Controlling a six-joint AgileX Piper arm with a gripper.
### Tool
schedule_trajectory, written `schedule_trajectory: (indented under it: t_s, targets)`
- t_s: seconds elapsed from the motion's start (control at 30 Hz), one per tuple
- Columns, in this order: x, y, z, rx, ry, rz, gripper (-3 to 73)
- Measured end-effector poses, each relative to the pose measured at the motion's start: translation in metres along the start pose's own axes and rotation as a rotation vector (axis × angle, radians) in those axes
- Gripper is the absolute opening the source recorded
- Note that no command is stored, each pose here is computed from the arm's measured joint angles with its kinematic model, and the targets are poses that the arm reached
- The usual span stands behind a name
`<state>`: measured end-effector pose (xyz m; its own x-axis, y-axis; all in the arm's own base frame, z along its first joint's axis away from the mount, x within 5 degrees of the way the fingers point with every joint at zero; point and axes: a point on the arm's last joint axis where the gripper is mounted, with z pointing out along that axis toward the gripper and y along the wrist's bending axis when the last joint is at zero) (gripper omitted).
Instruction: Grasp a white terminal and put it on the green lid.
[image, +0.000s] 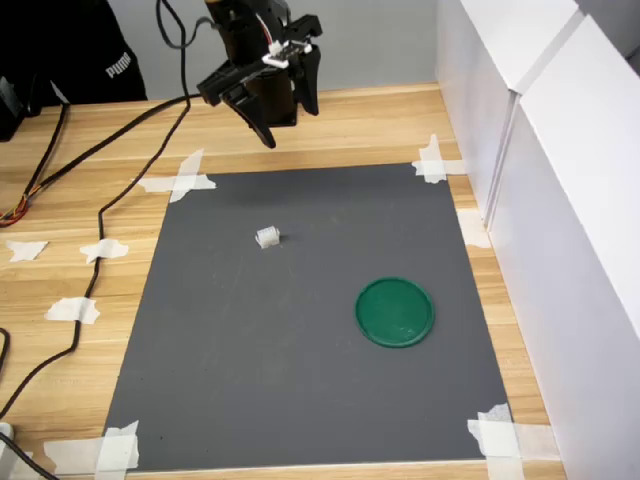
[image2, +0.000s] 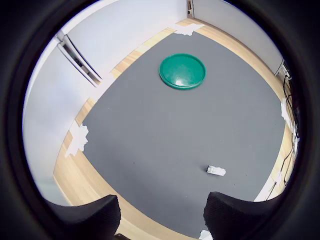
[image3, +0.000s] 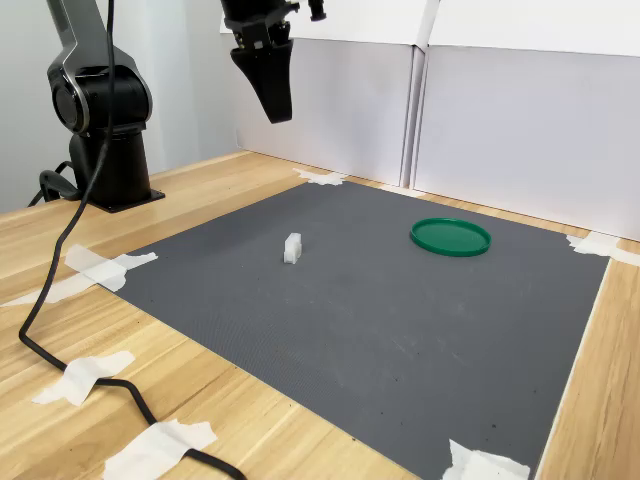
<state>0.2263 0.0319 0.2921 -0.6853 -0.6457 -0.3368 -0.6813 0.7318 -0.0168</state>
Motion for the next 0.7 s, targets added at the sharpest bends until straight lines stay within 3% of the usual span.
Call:
schedule_trajectory:
  t_s: [0.27, 0.47, 0.7]
  targets:
    - [-0.01, 0.0, 0.01, 0.132, -0.006, -0.076, 68.5]
    - [0.011, 0.002, 0.037, 0.15, 0.065, -0.095, 68.4]
    - [0.015, -0.01, 0.041, 0.188, 0.031, 0.026, 68.4]
